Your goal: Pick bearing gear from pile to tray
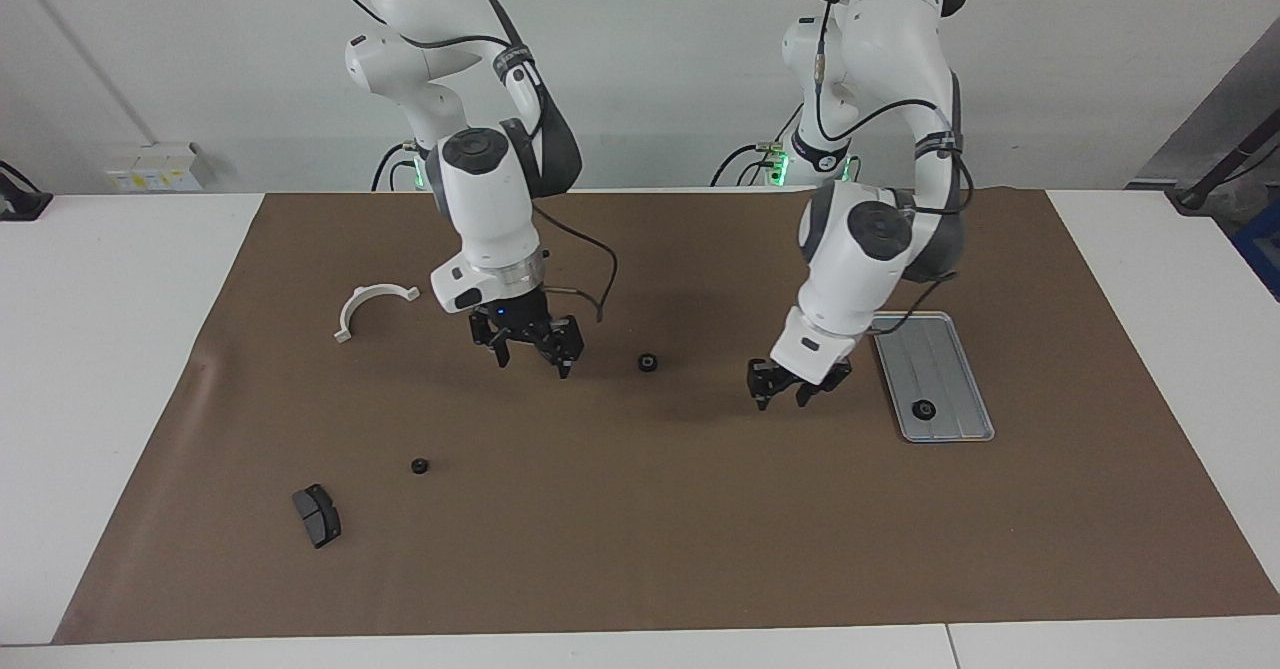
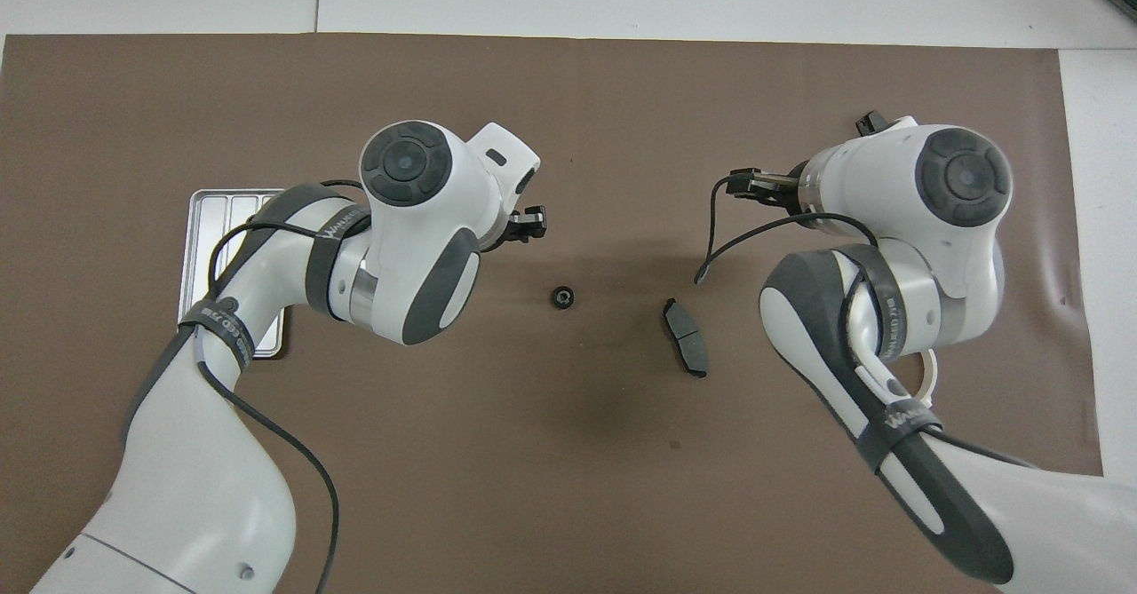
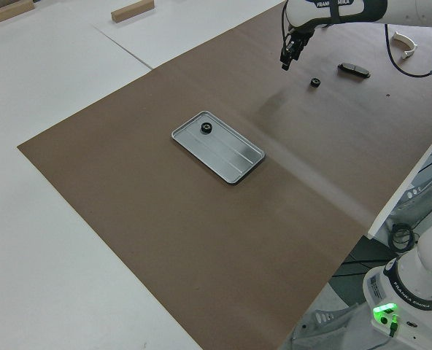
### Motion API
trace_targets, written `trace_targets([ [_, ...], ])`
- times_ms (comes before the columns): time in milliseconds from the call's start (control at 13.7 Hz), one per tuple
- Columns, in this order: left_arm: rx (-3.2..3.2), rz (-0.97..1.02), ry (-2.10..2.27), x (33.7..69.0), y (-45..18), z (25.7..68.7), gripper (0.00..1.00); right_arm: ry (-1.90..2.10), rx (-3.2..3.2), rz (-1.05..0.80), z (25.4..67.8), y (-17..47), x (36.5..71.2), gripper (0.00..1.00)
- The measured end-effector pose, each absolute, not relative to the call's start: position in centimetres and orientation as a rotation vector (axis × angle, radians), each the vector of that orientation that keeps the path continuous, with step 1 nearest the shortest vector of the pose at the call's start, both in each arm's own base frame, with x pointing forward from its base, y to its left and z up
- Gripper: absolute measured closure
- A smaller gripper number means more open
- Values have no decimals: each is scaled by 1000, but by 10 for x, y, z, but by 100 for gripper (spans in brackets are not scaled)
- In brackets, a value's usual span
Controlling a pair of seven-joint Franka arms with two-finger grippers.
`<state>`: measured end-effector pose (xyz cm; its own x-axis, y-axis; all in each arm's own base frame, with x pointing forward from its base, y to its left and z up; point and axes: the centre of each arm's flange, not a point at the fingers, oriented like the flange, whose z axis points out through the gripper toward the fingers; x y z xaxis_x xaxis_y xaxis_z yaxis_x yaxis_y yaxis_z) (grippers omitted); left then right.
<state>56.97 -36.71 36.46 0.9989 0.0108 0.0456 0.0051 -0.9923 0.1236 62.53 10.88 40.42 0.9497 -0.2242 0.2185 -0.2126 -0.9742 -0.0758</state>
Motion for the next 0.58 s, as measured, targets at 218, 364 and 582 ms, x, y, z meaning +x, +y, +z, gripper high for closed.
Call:
trace_targets([
  [218,3040,67,-37,544,-407,350,40,241,-3089,-374,400,67,653,0],
  [364,3044,68,-46,539,-416,345,40,179,-3112,-375,385,48,675,0],
  [582,3044,78,-54,537,-419,343,41,86,-3138,-323,346,47,699,0],
])
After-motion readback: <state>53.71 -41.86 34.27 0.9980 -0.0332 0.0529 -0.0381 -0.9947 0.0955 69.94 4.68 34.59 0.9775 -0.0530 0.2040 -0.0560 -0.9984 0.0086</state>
